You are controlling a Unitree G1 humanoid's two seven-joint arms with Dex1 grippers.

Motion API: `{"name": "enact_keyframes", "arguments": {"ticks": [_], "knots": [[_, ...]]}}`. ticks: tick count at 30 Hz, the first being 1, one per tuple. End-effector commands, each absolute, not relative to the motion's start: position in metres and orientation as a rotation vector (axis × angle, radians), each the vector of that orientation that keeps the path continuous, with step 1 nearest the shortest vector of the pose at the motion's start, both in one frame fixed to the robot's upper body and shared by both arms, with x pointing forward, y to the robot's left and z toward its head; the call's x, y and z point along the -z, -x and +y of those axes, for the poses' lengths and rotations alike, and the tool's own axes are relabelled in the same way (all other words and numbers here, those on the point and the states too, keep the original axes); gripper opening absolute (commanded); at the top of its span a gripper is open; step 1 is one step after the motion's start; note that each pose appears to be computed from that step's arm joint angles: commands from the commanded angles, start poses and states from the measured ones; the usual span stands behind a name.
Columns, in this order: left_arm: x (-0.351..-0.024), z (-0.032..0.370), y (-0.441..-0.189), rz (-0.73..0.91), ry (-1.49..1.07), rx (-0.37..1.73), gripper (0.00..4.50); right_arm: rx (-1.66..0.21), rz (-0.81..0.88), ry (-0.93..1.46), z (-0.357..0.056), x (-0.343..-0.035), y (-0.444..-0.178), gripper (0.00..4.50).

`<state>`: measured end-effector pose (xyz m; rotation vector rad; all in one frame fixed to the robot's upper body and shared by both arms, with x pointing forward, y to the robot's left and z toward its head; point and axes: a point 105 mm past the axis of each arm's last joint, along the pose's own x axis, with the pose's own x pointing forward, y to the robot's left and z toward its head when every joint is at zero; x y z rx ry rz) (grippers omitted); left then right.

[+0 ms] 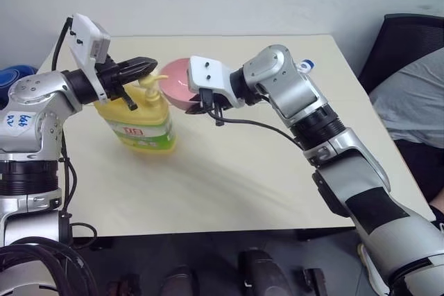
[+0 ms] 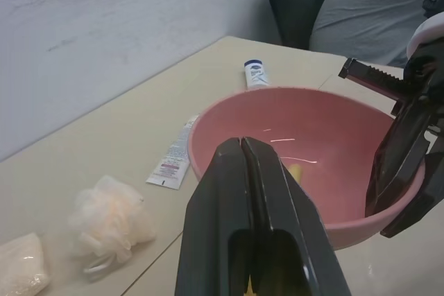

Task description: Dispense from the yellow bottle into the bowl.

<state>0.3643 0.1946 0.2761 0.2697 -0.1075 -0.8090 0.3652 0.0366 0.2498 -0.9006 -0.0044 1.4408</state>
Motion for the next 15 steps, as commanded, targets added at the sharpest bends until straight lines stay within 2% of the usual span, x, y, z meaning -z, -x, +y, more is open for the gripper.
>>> {"name": "enact_keyframes", "arguments": {"ticks": [1, 6, 10, 15], "knots": [[-0.196, 0.202, -0.376, 0.200, -0.226, 0.792, 0.03, -1.438, -0.093, 0.881, 0.042, -0.272, -0.361, 0.00], [-0.184, 0.203, -0.377, 0.230, -0.224, 0.791, 0.03, -1.433, -0.094, 0.877, 0.042, -0.273, -0.362, 0.00], [-0.191, 0.200, -0.379, 0.183, -0.220, 0.795, 0.03, -1.433, -0.095, 0.871, 0.042, -0.273, -0.362, 0.00], [-0.273, 0.186, -0.373, -0.201, -0.127, 0.876, 0.03, -1.406, -0.078, 0.841, 0.033, -0.270, -0.367, 0.00]]}}
